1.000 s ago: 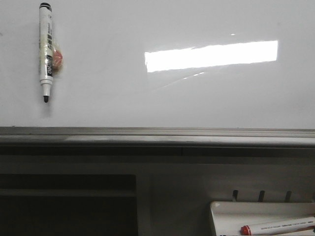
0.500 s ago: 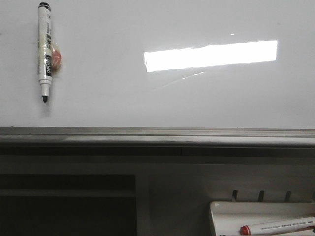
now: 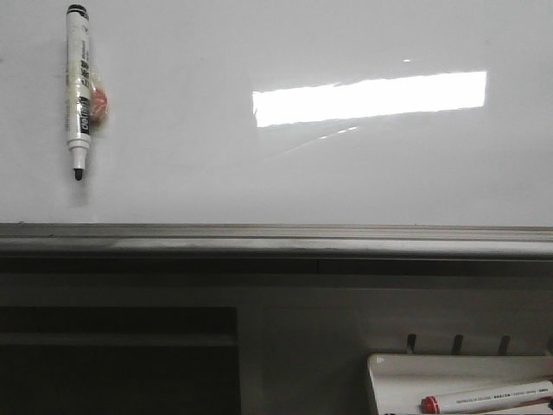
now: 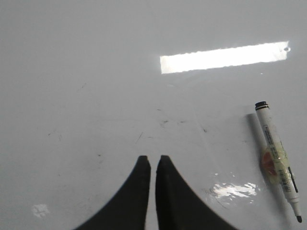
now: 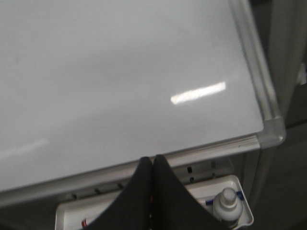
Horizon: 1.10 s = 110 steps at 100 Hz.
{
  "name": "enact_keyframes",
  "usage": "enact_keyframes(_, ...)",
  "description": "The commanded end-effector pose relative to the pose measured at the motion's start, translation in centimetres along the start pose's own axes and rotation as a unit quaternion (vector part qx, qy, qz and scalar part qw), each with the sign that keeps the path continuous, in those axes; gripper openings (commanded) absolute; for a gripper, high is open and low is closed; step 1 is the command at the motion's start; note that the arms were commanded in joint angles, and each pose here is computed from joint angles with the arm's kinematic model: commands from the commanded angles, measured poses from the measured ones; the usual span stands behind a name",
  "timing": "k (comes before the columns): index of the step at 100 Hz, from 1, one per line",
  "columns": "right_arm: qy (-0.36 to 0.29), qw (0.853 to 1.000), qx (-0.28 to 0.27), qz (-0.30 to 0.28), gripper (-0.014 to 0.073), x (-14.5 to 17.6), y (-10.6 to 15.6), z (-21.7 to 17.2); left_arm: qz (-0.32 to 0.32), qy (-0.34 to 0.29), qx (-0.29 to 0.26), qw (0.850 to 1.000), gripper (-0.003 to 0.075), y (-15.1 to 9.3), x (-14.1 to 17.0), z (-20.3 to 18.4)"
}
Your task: Write number 2 on whiteboard
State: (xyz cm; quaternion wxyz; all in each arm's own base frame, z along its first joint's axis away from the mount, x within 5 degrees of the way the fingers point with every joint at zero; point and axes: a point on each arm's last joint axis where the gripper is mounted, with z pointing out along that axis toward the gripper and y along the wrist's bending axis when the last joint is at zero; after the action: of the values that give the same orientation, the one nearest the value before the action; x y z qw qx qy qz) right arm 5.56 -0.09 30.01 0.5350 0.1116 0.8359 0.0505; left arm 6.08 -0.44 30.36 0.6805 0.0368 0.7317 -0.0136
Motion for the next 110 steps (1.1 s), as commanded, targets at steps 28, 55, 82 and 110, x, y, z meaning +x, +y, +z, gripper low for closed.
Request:
enact_keyframes(28, 0.029, 0.994, -0.081, -0.074, -0.0060, 0.4, 1.2, 1.1, -0.037, -0.110, 0.004, 0.993, 0.0428, 0.0, -2.4, 1.2)
enact_keyframes(55, 0.022, 0.984, -0.147, -0.096, -0.0060, 0.5, 2.2, 1.0, -0.040, -0.082, 0.106, 0.990, 0.0432, -1.7, -2.1, 2.0)
enact_keyframes(82, -0.009, 0.980, -0.169, -0.105, -0.0060, 0.0, 2.6, 0.8, -0.070, -0.029, 0.226, 0.971, 0.0421, -5.0, -1.4, 4.2)
enact_keyframes(110, -0.015, 0.980, -0.170, -0.104, -0.0060, -0.1, 2.6, 0.8, -0.053, 0.018, 0.241, 0.969, 0.0414, -7.9, 0.4, 8.2)
